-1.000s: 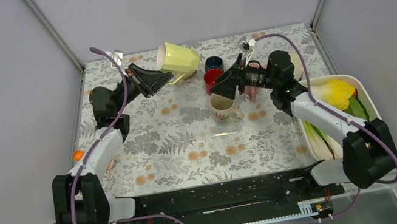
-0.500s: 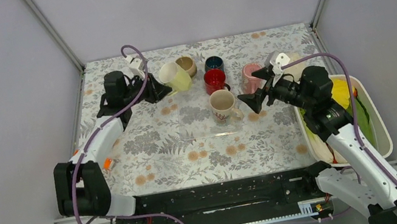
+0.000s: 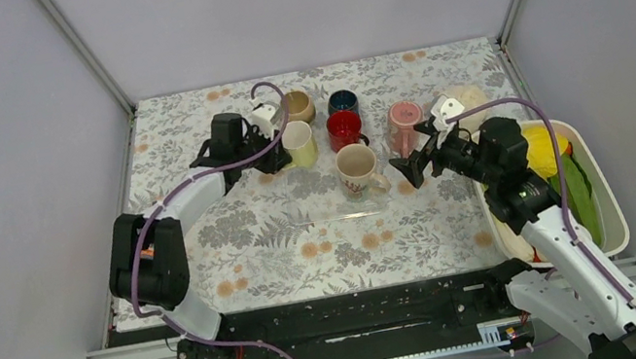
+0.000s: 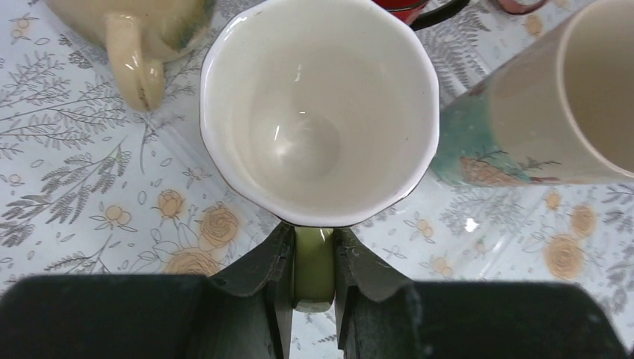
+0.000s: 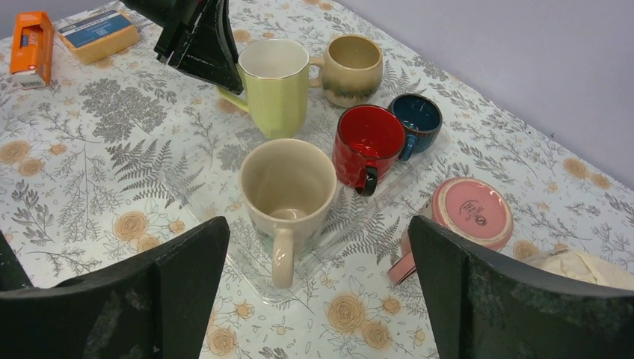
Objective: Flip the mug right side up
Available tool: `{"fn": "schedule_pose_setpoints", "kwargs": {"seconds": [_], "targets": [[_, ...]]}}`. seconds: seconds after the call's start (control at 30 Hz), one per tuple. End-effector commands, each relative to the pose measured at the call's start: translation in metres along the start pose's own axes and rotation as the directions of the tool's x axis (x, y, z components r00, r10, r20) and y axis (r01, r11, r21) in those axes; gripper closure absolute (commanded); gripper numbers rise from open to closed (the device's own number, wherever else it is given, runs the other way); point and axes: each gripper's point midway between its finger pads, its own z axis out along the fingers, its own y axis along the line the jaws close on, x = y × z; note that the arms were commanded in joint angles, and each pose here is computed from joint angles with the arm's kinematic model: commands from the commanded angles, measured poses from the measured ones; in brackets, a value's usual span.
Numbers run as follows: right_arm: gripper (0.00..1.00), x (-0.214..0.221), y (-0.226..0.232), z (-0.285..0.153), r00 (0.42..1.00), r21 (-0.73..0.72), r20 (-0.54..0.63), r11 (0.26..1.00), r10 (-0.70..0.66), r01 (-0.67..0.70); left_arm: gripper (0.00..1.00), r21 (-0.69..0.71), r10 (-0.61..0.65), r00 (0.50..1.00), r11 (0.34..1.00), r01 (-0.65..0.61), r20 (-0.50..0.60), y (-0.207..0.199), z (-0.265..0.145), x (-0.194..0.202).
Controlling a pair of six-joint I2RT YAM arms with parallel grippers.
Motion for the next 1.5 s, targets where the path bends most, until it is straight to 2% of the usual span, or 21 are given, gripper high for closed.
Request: {"fn": "schedule_pose_setpoints", "kwargs": {"seconds": [0.0,0.7,0.8,0.97,1.13,1.17,1.3,1.47], "targets": [[0.0,-0.014,-0.006,-0.005,0.997,0.021,0.067,0.999,-0.039,0.037,1.0,-0.124,0.153,0.978,0.983,-0.136,0.141,0.024,0.004,-0.06],[0.01,-0.008,-0.01,-0.007,0.995,0.013,0.098,1.0,-0.007,0.006,0.99,-0.133,0.155,0.984,0.981,-0.144,0.082,0.037,0.05,-0.05],[0.0,-0.008,-0.01,-0.007,0.995,0.009,0.099,1.0,-0.003,0.002,0.9,-0.137,0.152,0.986,0.981,-0.141,0.075,0.038,0.051,-0.048],[0.01,-0.006,-0.01,-0.007,0.995,0.009,0.096,1.0,0.001,-0.001,0.66,-0.143,0.151,0.986,0.98,-0.139,0.074,0.037,0.047,-0.049],[0.01,-0.006,-0.016,-0.007,0.996,0.039,0.086,0.999,-0.001,-0.003,0.48,-0.147,0.159,0.984,0.978,-0.146,0.079,0.032,0.035,-0.051],[0.01,-0.006,-0.02,-0.007,0.997,0.056,0.079,0.998,0.002,-0.006,0.42,-0.147,0.161,0.984,0.978,-0.149,0.08,0.03,0.032,-0.052],[0.01,-0.001,-0.046,-0.004,0.999,0.179,0.028,0.984,0.016,-0.021,0.3,-0.143,0.17,0.982,0.977,-0.157,0.085,0.023,0.019,-0.055],[0.03,0.033,-0.099,0.002,0.979,0.412,-0.165,0.91,0.119,-0.041,0.09,-0.13,0.197,0.975,0.974,-0.183,0.106,0.006,-0.008,-0.065]]}}
